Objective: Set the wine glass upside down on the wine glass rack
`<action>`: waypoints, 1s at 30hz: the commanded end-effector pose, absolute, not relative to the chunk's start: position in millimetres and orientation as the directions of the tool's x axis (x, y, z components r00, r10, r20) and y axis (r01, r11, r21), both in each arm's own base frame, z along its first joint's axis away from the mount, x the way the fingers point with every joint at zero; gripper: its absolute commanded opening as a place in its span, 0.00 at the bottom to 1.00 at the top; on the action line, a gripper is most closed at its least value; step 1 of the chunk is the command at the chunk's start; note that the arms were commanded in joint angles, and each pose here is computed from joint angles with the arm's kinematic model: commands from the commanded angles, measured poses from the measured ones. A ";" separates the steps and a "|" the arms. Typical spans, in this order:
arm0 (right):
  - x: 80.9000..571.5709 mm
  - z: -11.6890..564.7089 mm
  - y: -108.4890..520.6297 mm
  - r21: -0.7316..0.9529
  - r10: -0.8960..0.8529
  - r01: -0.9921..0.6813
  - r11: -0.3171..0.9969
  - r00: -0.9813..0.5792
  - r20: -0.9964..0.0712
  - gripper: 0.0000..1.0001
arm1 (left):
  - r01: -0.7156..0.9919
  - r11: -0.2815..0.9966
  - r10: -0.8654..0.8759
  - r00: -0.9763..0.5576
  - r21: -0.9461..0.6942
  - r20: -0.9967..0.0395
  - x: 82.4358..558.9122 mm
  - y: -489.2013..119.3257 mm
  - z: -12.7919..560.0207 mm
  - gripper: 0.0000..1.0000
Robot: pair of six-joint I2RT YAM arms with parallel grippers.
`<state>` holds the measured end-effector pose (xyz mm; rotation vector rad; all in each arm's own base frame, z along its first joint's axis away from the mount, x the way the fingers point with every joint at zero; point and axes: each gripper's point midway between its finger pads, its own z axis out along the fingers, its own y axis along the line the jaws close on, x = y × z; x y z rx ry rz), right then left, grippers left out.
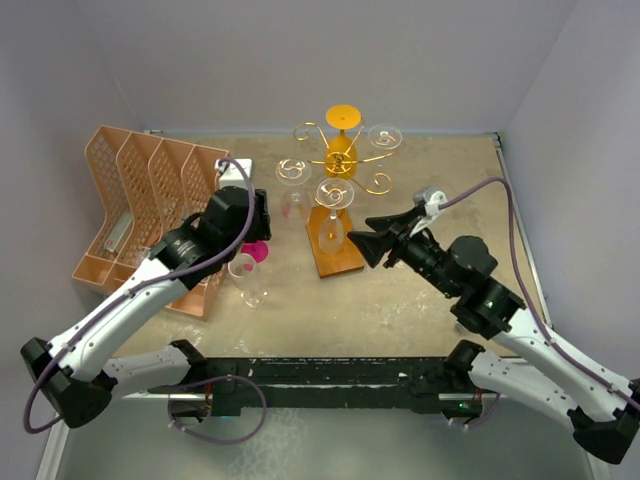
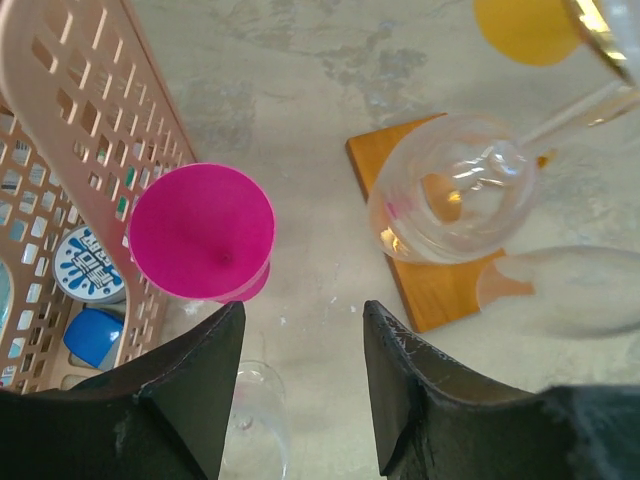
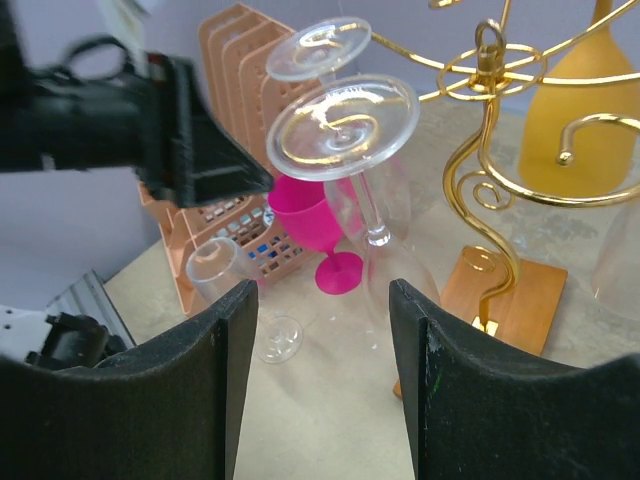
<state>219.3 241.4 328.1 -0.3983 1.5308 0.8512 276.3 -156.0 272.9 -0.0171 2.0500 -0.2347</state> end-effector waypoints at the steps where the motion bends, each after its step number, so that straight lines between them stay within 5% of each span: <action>1: 203.9 379.2 221.2 0.331 0.357 -0.692 0.642 -0.112 -0.927 0.57 | 0.028 0.983 -0.141 -0.503 -0.180 -0.853 296.8 -154.5 255.4 0.47; 17: 174.5 448.1 165.7 0.513 0.634 -0.649 0.562 -0.061 -0.771 0.56 | -0.015 0.983 -0.149 -0.640 -0.182 -0.754 335.0 -159.2 180.2 0.41; 30: 169.7 456.3 163.8 0.568 0.698 -0.657 0.495 -0.089 -0.711 0.55 | -0.008 0.995 -0.084 -0.629 -0.101 -0.773 337.6 -148.5 181.3 0.00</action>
